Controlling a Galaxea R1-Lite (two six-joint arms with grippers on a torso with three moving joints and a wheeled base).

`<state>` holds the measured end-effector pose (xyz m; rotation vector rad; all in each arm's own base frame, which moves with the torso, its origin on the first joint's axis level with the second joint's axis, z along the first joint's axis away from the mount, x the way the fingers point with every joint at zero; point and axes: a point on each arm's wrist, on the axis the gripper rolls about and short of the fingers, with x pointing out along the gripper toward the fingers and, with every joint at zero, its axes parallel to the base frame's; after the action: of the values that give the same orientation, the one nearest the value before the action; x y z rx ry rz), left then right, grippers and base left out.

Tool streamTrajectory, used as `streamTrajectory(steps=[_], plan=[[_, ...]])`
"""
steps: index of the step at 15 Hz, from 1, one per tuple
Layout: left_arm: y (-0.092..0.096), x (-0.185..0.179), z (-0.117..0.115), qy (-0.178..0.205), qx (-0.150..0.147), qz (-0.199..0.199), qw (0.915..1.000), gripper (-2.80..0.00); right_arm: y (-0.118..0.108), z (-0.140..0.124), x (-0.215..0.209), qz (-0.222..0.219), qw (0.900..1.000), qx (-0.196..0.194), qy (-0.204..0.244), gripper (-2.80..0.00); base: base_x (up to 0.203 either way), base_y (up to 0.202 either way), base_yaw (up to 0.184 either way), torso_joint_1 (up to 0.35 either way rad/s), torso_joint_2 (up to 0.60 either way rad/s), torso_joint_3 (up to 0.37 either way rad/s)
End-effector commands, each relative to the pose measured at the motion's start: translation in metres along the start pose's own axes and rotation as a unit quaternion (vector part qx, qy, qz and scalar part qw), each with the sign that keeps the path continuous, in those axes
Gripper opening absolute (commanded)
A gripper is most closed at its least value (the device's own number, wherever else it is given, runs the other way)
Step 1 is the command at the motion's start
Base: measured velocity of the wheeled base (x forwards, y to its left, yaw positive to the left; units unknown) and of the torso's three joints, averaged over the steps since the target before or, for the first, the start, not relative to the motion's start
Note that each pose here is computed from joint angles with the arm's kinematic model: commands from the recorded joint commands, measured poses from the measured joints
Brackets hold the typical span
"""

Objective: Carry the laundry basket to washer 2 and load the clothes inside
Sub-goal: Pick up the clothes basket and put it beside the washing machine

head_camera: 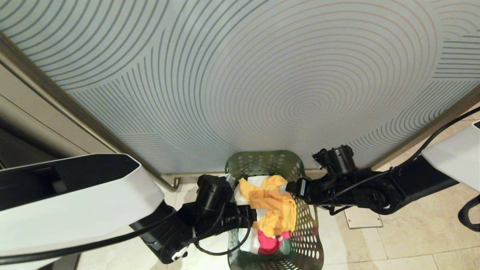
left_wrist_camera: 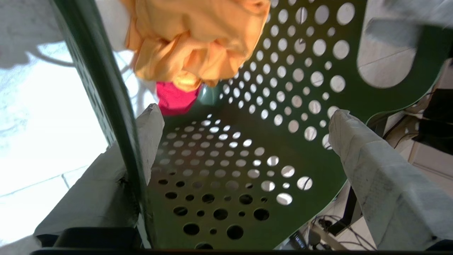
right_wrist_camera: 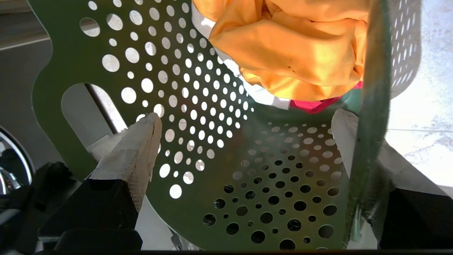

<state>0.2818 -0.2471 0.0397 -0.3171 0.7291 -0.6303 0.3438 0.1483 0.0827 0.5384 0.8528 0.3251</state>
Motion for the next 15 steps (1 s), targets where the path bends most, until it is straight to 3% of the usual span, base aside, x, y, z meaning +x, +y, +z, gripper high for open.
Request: streamTrajectory(steps=[1, 4, 9, 10, 11, 15], plan=[[-0.002, 0.001, 0.003, -0.007, -0.001, -0.005, 1.0000, 0.00, 0.000, 0.000, 0.003, 0.000, 1.000, 0.000, 0.000, 0.00, 0.000, 0.000, 0.000, 0.000, 0.00, 0.000], [-0.002, 0.005, 0.005, -0.009, -0.018, -0.006, 0.9998, 0.00, 0.000, 0.000, 0.005, 0.001, 1.000, -0.002, 0.001, 0.00, 0.000, 0.000, 0.000, 0.000, 0.00, 0.000], [0.002, 0.018, -0.003, -0.004, -0.019, 0.010, 0.9998, 0.00, -0.004, -0.005, 0.013, -0.003, 1.000, -0.003, 0.006, 0.00, 0.000, 0.000, 0.000, 0.000, 0.00, 0.000], [0.001, 0.021, -0.004, -0.007, -0.017, 0.014, 0.9997, -2.80, -0.003, -0.004, 0.014, 0.001, 1.000, -0.005, 0.000, 0.00, 0.000, 0.000, 0.000, 0.000, 0.00, 0.000], [0.000, 0.023, -0.004, -0.010, -0.016, 0.016, 0.9997, -2.80, -0.003, -0.004, 0.015, 0.003, 1.000, -0.007, -0.003, -2.80, 0.000, 0.000, 0.000, 0.000, 0.00, 0.000], [0.001, 0.024, -0.004, -0.010, -0.016, 0.018, 0.9997, -2.80, -0.005, -0.006, 0.016, -0.001, 1.000, -0.003, -0.001, -2.80, 0.000, 0.000, 0.000, 0.000, 0.00, 0.000]])
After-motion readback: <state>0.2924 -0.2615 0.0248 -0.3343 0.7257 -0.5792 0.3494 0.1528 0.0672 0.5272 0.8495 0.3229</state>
